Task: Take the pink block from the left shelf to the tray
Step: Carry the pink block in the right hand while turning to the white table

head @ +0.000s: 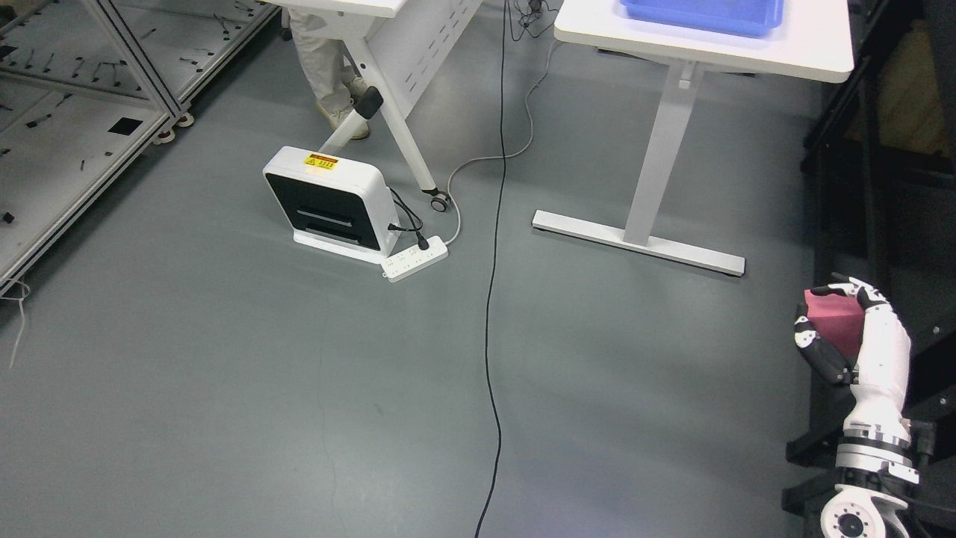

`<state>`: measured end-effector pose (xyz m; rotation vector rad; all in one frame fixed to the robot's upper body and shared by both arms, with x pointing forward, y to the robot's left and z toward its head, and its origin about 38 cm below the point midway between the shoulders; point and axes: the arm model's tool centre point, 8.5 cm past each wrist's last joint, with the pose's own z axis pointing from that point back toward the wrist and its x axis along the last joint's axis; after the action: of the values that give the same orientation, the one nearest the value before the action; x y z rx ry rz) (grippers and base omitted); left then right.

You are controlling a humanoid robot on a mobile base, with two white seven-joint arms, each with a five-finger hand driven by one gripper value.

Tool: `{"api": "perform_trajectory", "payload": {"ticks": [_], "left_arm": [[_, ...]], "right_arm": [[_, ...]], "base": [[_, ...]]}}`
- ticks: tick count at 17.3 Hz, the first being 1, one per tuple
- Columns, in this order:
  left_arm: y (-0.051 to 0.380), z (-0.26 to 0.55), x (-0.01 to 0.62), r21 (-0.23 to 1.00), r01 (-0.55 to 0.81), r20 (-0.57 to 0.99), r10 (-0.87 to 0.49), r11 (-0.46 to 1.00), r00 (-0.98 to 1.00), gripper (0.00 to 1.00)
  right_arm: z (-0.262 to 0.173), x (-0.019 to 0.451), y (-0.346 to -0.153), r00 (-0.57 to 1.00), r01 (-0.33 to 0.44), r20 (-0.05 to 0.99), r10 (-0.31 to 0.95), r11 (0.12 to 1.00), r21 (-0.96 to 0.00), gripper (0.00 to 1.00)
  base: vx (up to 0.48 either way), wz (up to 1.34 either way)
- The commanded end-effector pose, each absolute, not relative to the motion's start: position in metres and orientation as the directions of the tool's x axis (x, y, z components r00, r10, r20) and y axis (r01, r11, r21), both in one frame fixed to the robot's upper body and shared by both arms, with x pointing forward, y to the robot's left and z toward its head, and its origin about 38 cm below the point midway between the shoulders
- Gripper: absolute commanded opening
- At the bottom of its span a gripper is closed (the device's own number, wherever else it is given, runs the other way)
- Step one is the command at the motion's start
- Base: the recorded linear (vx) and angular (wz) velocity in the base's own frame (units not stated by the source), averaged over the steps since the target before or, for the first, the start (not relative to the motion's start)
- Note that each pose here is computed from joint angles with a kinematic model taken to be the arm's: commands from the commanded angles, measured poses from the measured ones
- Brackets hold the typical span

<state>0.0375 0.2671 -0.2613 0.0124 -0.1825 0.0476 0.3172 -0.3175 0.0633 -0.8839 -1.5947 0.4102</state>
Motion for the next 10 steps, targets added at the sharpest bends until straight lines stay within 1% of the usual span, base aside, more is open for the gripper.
{"api": "perform_trajectory", "payload": {"ticks": [1, 3, 5, 10], "left_arm": [[0.278, -0.261, 0.031, 0.027, -0.048, 0.173, 0.042, 0.999, 0.984, 1.0], [0.278, -0.261, 0.031, 0.027, -0.048, 0.173, 0.042, 0.999, 0.984, 1.0], [0.278, -0.261, 0.031, 0.027, -0.048, 0.173, 0.042, 0.999, 0.984, 1.0], [0.278, -0.261, 0.031, 0.027, -0.048, 0.173, 0.042, 0.999, 0.984, 1.0]], "right_arm": [[0.059, 0.311, -0.32, 0.009, 0.304, 0.678, 0.735, 0.644, -0.702, 0.04], [0.058, 0.31, -0.321, 0.012, 0.307, 0.678, 0.735, 0.643, -0.702, 0.04], [0.058, 0.307, -0.327, 0.025, 0.316, 0.676, 0.736, 0.636, -0.704, 0.04], [0.052, 0.299, -0.329, 0.04, 0.316, 0.679, 0.733, 0.635, -0.705, 0.04]], "base": [[0.108, 0.29], [0.113, 0.27], [0.147, 0.25], [0.192, 0.11]]}}
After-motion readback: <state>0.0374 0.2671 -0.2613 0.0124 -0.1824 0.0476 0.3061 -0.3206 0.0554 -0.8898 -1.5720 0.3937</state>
